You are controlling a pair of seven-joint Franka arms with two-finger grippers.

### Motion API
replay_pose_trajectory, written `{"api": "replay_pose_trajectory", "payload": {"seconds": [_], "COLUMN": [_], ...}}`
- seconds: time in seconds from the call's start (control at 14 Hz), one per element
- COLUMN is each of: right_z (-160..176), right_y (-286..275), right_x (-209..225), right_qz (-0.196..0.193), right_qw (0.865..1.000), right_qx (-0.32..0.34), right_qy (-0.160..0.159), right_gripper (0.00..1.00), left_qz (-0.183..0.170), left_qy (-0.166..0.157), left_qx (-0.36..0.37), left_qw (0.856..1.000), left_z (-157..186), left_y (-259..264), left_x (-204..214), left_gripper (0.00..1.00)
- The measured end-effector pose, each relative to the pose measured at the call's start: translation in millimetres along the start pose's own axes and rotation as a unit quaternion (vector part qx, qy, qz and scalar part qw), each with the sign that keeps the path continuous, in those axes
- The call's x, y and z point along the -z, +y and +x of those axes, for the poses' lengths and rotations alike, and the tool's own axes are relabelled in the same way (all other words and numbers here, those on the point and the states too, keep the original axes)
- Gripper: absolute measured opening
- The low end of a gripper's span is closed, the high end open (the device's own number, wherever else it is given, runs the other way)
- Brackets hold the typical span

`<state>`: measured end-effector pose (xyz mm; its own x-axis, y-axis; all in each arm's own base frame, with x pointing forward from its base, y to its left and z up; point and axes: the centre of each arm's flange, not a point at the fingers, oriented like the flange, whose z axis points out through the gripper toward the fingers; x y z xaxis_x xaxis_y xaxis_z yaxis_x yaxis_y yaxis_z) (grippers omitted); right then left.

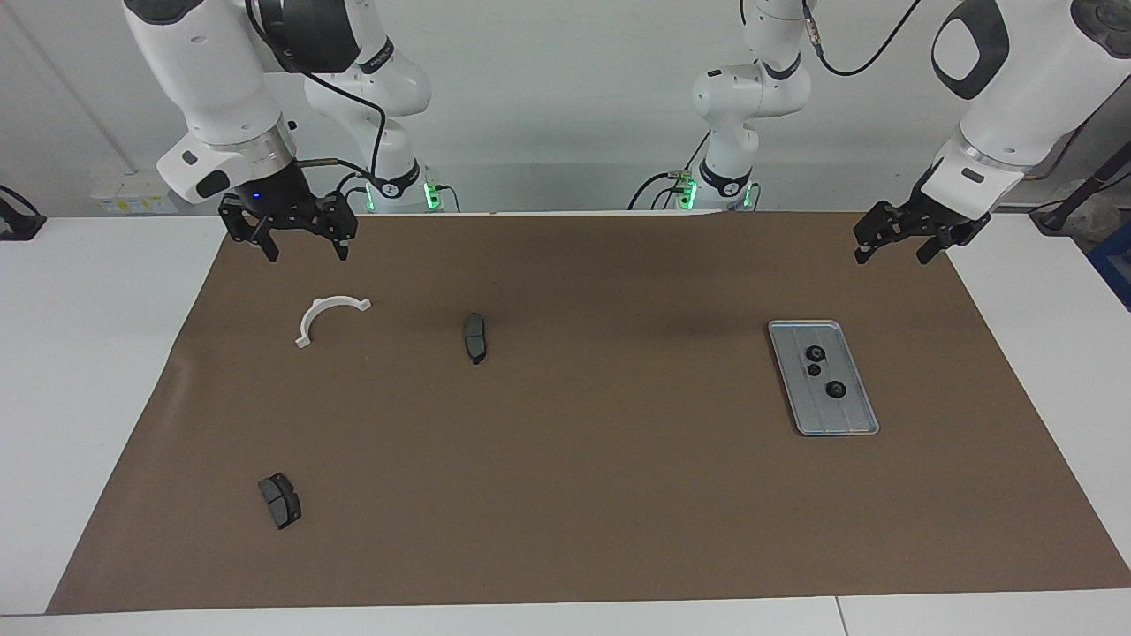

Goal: Place bearing gear from tray to pile

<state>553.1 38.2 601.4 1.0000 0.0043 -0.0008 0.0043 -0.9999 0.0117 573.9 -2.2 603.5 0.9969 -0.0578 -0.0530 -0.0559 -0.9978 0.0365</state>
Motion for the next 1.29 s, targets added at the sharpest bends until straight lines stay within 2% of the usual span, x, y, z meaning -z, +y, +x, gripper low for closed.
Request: {"api": "replay_pose_trajectory", "payload": {"seconds": [0.36,0.5,0.64,0.86,1.0,1.29], "right_z": [0.0,0.0,0.0,0.0,0.0,0.0], "right_y": [0.0,0.2,0.6,1.0,1.0,1.0], "right_x": [-0.1,-0.2,-0.2,-0.2,-0.2,-0.2], "right_qz": [0.000,0.000,0.000,0.000,0.000,0.000], "right_qw": [1.000,1.000,1.000,1.000,1.000,1.000], "right_qx": [0.000,0.000,-0.001,-0.001,-0.001,-0.001], "right_qy": [0.000,0.000,0.000,0.000,0.000,0.000], "right_gripper": [1.00,1.00,1.00,1.00,1.00,1.00], "left_qz": [0.000,0.001,0.001,0.004,0.004,0.005], "left_qy": [0.000,0.002,0.007,0.033,0.028,0.039], "left_qx": [0.002,0.004,0.009,0.012,0.014,0.022], "left_qw": [1.000,1.000,1.000,0.999,0.999,0.999], "left_z": [0.0,3.7,13.2,31.8,36.6,55.7], "left_y": [-4.5,-7.5,-13.1,-19.1,-21.8,-33.8], "left_x": [-1.1,-15.4,-53.4,-147.2,-200.0,-263.4], "left_gripper": [1.00,1.00,1.00,1.00,1.00,1.00]}}
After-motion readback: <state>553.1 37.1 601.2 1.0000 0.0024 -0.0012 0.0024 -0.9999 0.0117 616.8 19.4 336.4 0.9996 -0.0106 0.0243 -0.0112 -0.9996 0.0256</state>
